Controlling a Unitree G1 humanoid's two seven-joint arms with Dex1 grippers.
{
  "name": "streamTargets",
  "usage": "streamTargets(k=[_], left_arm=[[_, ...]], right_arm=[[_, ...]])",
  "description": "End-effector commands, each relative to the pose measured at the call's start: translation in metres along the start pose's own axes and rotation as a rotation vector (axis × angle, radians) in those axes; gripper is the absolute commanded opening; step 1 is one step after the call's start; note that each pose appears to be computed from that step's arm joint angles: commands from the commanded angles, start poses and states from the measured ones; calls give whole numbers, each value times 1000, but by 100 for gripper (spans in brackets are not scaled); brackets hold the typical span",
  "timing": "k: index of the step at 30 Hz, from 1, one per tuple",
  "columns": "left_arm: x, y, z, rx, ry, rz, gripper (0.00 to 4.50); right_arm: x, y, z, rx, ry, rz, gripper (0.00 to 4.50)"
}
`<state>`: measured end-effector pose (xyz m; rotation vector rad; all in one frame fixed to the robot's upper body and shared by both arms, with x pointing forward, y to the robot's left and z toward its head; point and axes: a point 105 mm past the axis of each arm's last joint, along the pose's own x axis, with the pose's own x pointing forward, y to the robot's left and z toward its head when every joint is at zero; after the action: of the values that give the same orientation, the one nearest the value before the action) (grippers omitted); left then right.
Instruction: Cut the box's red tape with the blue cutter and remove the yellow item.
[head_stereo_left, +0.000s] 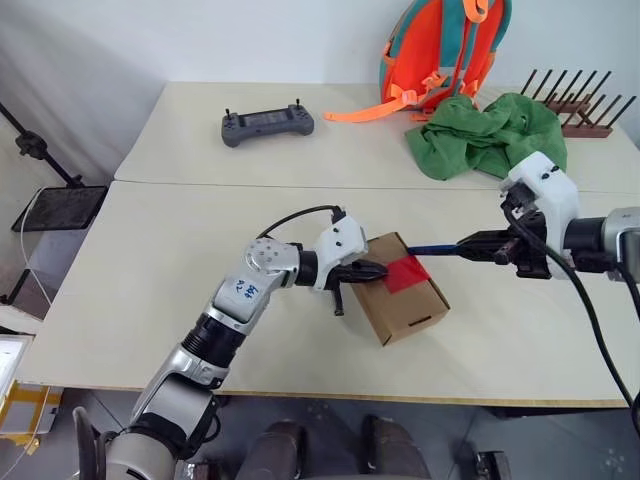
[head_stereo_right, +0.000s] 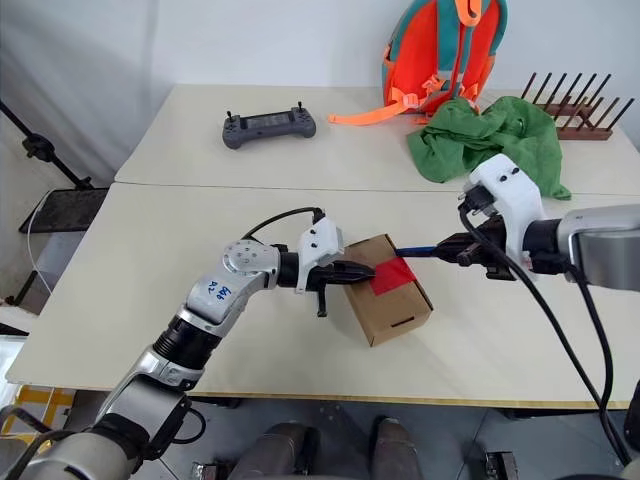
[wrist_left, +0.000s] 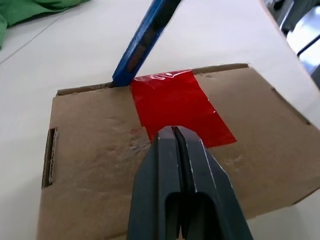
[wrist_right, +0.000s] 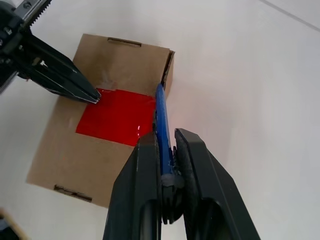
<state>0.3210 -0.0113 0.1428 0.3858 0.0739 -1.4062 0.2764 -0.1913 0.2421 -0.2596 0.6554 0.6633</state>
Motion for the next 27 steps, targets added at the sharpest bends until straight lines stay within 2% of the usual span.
streamTargets(k=[1, 14, 21, 27], left_arm=[[7, -15, -53, -101, 174, -23, 2], [16, -24, -62, -119, 191, -18, 2], [16, -33, -70, -99, 228, -63, 2], [16, -35, -72, -90, 242, -71, 2]], right_arm=[[-5, 7, -5, 29, 81, 71, 15], [-13, 9, -10, 129, 243, 99, 15], [-6, 14, -8, 309, 246, 199, 15], [-6, 19, -10, 344, 284, 251, 15]])
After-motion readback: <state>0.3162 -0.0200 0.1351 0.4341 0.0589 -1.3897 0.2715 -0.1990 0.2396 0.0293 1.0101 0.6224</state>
